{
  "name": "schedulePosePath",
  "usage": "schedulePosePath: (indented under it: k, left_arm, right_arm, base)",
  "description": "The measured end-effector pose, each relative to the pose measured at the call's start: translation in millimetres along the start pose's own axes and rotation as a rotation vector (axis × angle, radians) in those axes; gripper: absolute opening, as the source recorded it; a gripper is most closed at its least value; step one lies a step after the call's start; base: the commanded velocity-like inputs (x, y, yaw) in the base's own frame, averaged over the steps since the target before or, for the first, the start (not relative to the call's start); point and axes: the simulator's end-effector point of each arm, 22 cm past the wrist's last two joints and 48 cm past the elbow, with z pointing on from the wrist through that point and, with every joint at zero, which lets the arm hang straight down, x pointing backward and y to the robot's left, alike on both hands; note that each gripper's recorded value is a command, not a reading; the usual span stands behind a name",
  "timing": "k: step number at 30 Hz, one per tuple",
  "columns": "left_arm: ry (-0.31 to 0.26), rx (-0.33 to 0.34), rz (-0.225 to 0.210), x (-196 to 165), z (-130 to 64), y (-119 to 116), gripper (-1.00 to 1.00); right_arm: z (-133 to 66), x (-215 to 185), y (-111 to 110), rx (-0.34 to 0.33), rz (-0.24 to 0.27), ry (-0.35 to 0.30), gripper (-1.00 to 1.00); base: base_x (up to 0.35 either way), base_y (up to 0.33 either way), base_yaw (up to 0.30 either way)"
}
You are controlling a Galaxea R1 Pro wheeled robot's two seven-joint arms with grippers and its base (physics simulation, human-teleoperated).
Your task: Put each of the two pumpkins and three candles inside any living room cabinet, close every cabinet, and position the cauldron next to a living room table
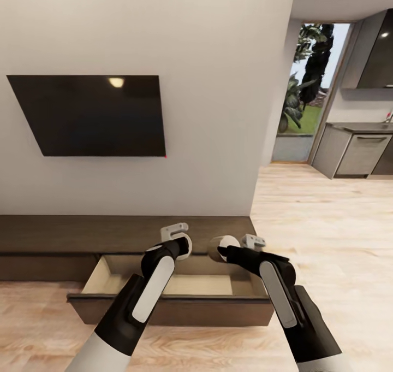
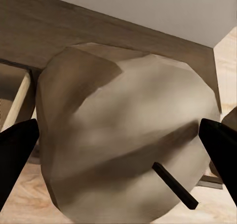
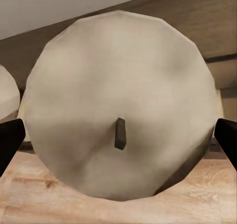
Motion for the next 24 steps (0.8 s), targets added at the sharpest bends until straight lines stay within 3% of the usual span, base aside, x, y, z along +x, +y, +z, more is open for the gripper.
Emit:
schedulePosePath:
  k: [7,11,16,19,24]
  left_arm:
    - [0.092,-0.012,0.075,18.6,0.2,6.1,-1.00]
    - [0.132,-0.018,0.113,26.6,-0.2,8.7,-1.00]
    - [0.143,-0.028,0.111,26.9,0.1,13.3,-1.00]
    - [0.165,-0.077,0.097,27.0,1.5,31.5,-1.00]
    - [0.258,-0.139,0.113,59.1,16.5,51.8,-1.00]
  right_arm:
    - [11.2,9.9,-8.4,0.026,0.003,0.044,-1.00]
    - [12.5,14.3,-33.1,0.135,0.003,0.062,-1.00]
    - [12.9,18.1,-39.3,0.162,0.005,0.076,-1.00]
    - [17.8,26.9,-41.8,0.171,-0.006,0.131,-1.00]
    - [34.8,48.2,-27.1,0.159,0.007,0.206,-1.00]
  base:
    - [0.308,0.000,0.000]
    - [0.044,0.000,0.000]
    - [0.005,0.000,0.000]
    - [0.000,0.000,0.000]
    - [0.000,0.000,0.000]
